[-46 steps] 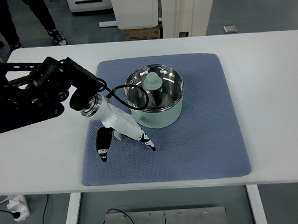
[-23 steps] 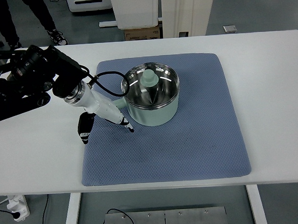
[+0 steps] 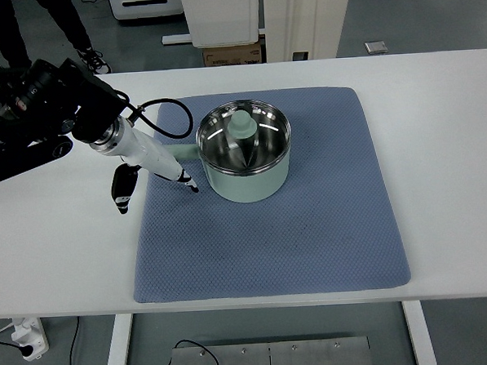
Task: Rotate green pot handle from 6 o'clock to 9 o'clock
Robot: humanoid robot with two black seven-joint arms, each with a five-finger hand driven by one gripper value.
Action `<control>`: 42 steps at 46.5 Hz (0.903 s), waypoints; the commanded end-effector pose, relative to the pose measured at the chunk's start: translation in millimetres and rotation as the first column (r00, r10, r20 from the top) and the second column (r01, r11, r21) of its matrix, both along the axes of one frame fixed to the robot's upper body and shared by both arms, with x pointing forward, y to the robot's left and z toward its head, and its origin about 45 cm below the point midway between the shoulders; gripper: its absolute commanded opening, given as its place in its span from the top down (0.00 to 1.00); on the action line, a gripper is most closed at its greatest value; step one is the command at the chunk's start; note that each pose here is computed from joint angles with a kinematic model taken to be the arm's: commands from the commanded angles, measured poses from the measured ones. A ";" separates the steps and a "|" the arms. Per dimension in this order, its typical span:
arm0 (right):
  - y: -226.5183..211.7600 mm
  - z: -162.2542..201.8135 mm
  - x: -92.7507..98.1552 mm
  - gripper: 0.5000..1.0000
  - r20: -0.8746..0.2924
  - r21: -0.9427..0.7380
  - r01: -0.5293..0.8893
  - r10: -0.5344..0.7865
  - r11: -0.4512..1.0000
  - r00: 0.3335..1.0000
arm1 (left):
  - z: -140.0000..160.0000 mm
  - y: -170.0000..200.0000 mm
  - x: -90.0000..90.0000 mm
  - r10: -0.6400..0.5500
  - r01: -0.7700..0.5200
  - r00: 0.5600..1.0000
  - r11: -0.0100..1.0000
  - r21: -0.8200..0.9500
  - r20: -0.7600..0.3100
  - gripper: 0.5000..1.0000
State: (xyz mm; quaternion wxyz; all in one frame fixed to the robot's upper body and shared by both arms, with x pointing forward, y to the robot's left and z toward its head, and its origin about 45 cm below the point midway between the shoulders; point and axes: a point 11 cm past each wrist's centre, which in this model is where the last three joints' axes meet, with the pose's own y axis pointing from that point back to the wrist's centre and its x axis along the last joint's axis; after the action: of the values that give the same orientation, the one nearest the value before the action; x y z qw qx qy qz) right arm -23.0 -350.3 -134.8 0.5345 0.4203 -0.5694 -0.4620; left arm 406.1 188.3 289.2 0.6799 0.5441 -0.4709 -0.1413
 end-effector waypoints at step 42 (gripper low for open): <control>0.0 0.0 -0.1 0.00 -0.001 0.000 0.000 0.000 1.000 1.000 | 47.6 -72.7 -57.1 -0.050 -0.145 0.933 0.856 -0.496 -0.358 0.00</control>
State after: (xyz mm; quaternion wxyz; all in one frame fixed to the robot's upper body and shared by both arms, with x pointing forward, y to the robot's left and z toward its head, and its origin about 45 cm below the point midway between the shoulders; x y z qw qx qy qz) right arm -23.0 -350.4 -134.8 0.5342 0.4204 -0.5697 -0.4619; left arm 350.3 124.3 326.1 0.8479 0.3563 -0.3767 -0.1100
